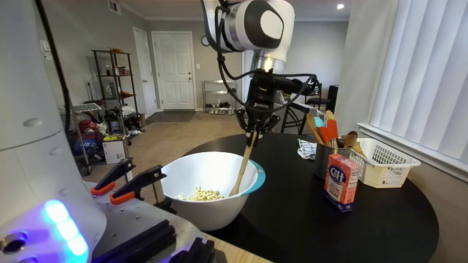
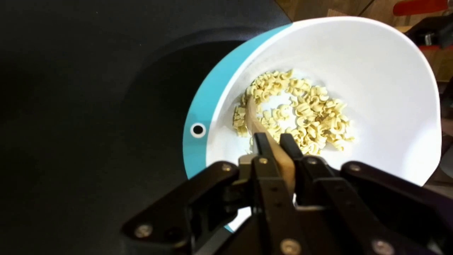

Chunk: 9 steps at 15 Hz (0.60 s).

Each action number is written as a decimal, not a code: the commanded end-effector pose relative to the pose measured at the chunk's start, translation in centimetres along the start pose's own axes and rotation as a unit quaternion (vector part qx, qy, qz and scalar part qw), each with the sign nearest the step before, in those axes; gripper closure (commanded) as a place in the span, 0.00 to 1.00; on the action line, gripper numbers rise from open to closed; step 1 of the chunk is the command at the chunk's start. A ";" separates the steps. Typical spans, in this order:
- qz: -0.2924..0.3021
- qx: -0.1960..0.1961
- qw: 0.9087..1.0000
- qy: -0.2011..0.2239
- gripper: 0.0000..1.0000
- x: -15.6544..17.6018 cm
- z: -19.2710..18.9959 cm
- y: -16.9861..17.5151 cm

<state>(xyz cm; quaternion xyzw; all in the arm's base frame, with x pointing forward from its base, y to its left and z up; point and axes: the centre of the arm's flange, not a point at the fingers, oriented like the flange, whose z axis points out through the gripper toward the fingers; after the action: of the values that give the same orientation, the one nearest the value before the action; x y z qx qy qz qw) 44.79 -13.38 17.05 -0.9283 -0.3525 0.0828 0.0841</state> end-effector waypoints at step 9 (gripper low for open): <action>-0.031 0.024 0.997 -0.066 0.95 -2.6 0.4 -0.2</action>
<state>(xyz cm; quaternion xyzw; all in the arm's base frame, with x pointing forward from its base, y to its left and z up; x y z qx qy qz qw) 43.80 -14.39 16.84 -0.9164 -0.3730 0.1190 0.0827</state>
